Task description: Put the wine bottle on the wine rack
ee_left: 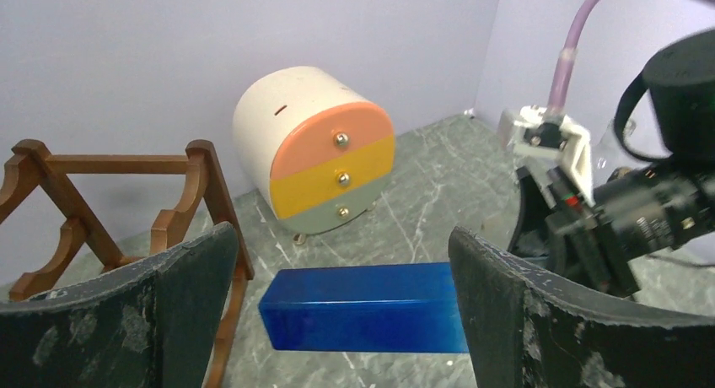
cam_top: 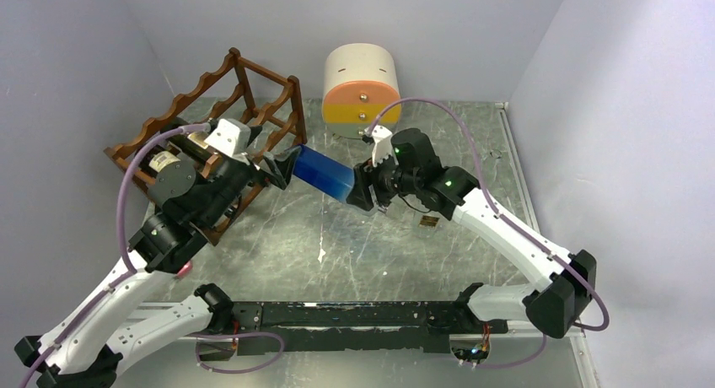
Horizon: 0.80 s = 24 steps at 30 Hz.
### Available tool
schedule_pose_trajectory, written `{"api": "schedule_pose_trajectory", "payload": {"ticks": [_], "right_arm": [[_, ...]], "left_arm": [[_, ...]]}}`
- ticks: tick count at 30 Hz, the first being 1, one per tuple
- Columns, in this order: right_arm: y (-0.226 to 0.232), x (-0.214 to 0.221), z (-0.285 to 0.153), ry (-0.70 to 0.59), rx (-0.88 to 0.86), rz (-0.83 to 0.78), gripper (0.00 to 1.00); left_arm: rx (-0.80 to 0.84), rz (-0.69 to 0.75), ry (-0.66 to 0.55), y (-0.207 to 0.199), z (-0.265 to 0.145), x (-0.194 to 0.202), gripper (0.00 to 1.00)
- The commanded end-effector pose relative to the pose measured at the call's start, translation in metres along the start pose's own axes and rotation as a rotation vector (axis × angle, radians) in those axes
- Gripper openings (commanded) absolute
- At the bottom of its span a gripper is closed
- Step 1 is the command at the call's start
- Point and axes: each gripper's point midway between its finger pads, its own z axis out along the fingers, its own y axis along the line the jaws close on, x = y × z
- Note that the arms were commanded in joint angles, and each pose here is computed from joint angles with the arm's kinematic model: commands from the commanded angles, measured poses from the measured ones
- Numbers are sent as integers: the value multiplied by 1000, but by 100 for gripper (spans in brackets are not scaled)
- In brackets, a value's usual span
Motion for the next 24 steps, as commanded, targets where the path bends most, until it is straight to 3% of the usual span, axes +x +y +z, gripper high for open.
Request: {"api": "schedule_pose_trajectory", "payload": {"ticks": [1, 24], "right_arm": [[22, -78, -1, -303, -101, -100, 0], [42, -120, 51, -421, -209, -89, 0]], "left_arm": [[-37, -109, -102, 5, -8, -41, 98], [-91, -130, -87, 17, -31, -52, 98]]}}
